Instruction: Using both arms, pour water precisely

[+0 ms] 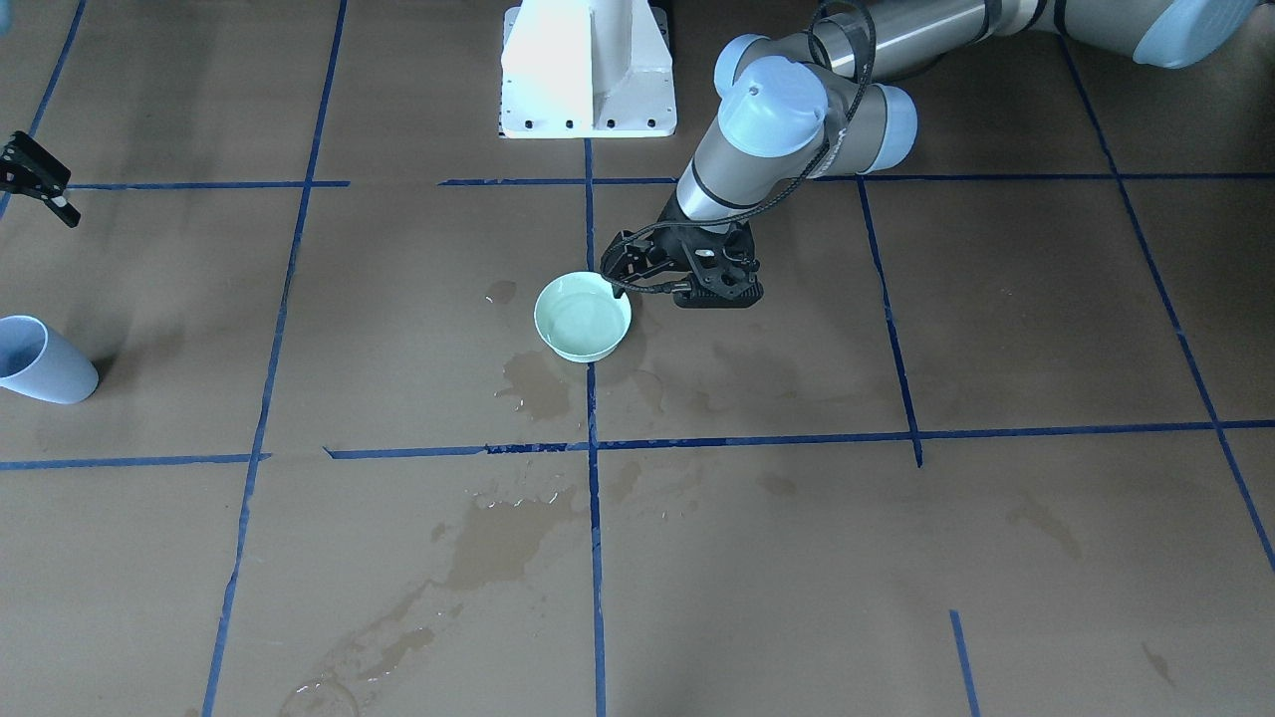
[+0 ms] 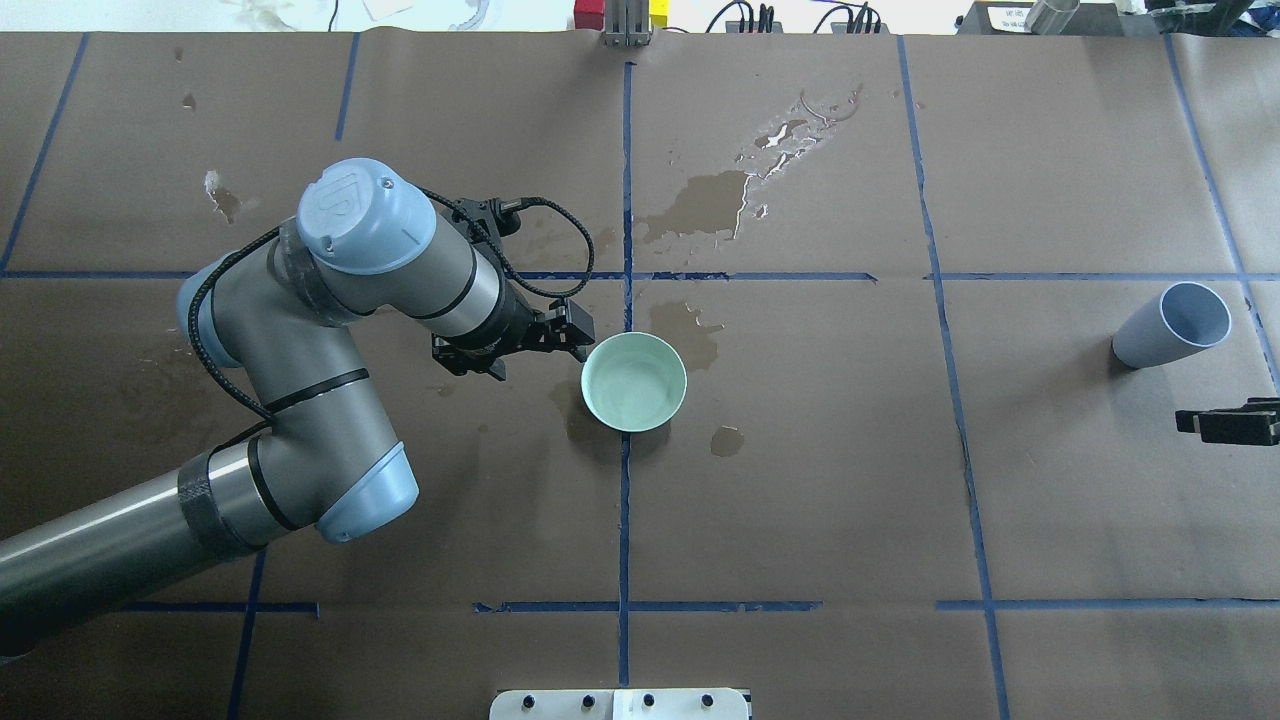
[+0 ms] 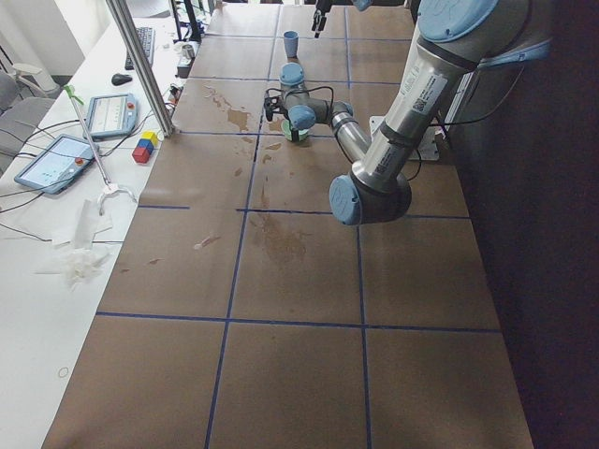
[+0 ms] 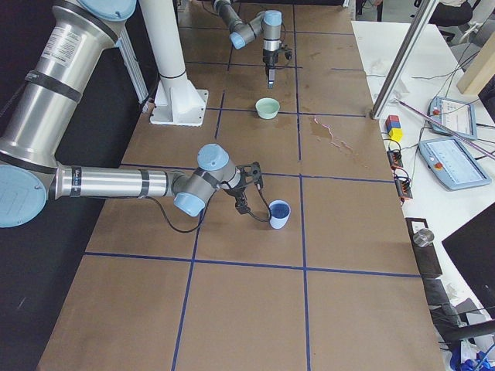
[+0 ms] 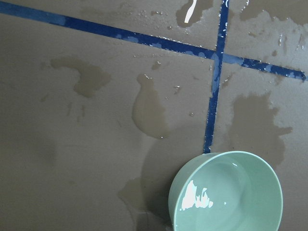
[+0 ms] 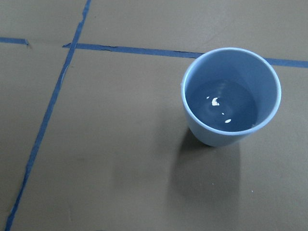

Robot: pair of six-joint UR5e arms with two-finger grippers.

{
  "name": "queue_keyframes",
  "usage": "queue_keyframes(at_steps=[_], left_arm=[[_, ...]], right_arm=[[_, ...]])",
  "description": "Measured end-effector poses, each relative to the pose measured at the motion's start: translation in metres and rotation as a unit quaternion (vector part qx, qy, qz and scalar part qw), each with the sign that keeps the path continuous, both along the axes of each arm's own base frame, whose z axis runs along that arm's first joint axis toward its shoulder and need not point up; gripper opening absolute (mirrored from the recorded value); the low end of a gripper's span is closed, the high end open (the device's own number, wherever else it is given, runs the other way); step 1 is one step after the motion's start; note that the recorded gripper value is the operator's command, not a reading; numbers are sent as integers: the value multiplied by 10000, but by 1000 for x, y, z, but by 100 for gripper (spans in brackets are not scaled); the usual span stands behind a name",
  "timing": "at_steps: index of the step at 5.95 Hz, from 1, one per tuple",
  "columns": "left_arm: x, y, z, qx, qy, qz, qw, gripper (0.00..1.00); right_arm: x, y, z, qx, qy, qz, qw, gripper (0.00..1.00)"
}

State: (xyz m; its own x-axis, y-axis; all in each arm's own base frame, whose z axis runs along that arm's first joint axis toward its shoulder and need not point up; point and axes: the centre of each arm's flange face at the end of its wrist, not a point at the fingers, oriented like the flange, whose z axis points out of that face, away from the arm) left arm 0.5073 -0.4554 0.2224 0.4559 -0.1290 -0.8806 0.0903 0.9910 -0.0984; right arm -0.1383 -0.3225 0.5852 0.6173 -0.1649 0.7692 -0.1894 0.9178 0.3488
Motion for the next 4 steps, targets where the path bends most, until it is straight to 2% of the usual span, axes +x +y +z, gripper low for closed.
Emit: queue_keyframes(at_steps=[1, 2, 4], left_arm=[[-4, -1, 2, -4, 0, -25, 10000, 99], [-5, -1, 3, -16, -5, -34, 10000, 99], [-5, -1, 4, -25, -11, -41, 10000, 99]], right_arm=[[1, 6, 22, 172, -147, 295, 9993, 99], [7, 10, 40, 362, -240, 574, 9974, 100], [15, 8, 56, 729, -65, 1183, 9903, 100]])
